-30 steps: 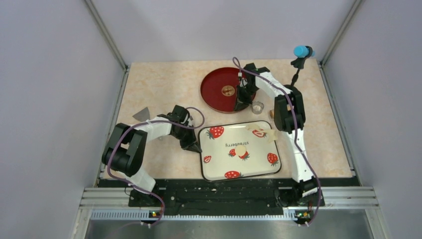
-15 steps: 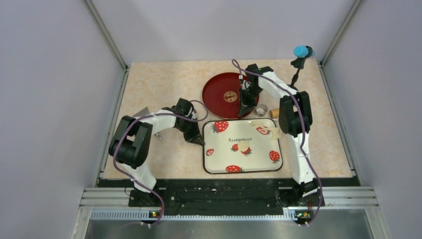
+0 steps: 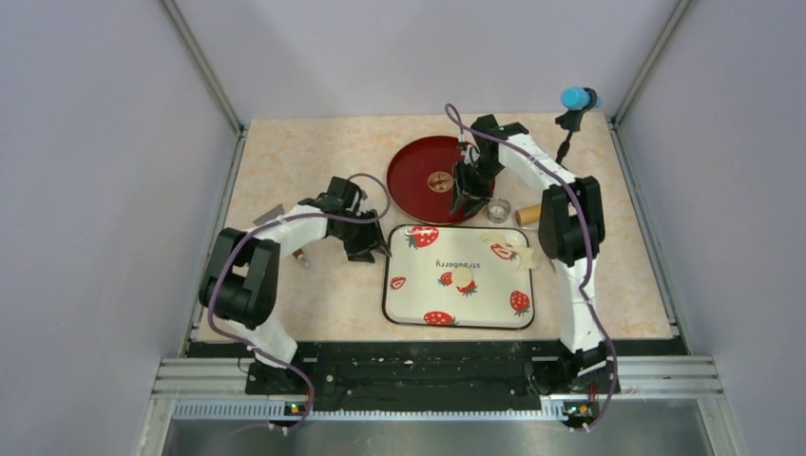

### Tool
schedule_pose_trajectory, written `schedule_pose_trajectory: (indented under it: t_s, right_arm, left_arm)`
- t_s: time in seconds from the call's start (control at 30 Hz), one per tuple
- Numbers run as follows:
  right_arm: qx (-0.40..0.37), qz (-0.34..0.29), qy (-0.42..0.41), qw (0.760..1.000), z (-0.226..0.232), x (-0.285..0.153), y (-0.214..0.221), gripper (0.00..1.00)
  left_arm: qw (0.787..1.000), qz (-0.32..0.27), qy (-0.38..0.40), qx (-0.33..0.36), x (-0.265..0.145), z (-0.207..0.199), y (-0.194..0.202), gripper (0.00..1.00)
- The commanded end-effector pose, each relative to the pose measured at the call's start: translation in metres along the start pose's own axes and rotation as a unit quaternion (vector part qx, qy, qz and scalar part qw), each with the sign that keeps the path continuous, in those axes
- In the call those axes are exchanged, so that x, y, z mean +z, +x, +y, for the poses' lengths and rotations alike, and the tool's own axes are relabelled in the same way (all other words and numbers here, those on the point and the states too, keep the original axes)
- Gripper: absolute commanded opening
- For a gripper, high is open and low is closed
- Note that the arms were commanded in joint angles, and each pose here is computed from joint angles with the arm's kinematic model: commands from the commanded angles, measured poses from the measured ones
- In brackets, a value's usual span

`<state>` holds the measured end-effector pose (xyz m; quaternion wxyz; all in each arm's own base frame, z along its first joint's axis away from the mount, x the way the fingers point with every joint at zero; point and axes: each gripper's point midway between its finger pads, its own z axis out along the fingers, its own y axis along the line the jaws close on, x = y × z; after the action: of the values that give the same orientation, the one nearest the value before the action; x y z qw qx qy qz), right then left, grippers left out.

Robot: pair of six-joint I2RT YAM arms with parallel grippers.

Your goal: Roll out the dumpling wrappers from the dough

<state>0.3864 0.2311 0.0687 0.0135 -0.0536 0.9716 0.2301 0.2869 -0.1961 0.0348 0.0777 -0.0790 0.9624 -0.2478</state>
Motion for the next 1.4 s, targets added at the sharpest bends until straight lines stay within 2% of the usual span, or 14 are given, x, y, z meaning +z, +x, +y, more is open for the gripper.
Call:
schedule_pose_trajectory:
  t_s: [0.0,0.13,0.23,0.3,0.4,0.47,0.53,0.7,0.9,1.37]
  right_arm:
    - [-0.057,-0.107,-0.014,0.993,0.033,-0.060,-0.017,0.46]
    - [-0.068,-0.135,-0.009,0.989,0.033,-0.072,-0.015,0.67]
    - [-0.076,-0.142,-0.003,0.987,0.031,-0.075,-0.008,0.79]
    - [-0.079,-0.141,-0.001,0.987,0.028,-0.076,-0.002,0.83]
    - [-0.079,-0.133,0.005,0.988,0.022,-0.072,0.008,0.86]
    - [-0.078,-0.129,0.009,0.989,0.018,-0.069,0.014,0.86]
    - [-0.077,-0.124,0.014,0.989,0.013,-0.066,0.019,0.86]
    - [-0.077,-0.110,0.030,0.990,0.001,-0.059,0.031,0.87]
    - [-0.076,-0.096,0.037,0.992,-0.007,-0.055,0.044,0.88]
    - [-0.069,-0.091,0.046,0.992,-0.016,-0.057,0.050,0.88]
  left_arm:
    - [0.991,-0.110,0.076,0.023,-0.045,-0.032,-0.034,0.58]
    - [0.975,-0.166,0.147,0.001,-0.077,-0.038,-0.041,0.63]
    - [0.963,-0.212,0.160,-0.033,-0.096,-0.018,-0.043,0.67]
    - [0.954,-0.247,0.156,-0.064,-0.113,0.002,-0.048,0.68]
    - [0.945,-0.293,0.102,-0.107,-0.133,0.037,-0.052,0.69]
    - [0.936,-0.322,0.031,-0.142,-0.147,0.068,-0.054,0.71]
    - [0.930,-0.328,-0.043,-0.157,-0.158,0.095,-0.050,0.72]
    - [0.922,-0.281,-0.200,-0.178,-0.170,0.142,-0.041,0.72]
    - [0.934,-0.184,-0.255,-0.172,-0.152,0.158,-0.047,0.72]
    - [0.944,-0.103,-0.255,-0.185,-0.097,0.179,-0.060,0.64]
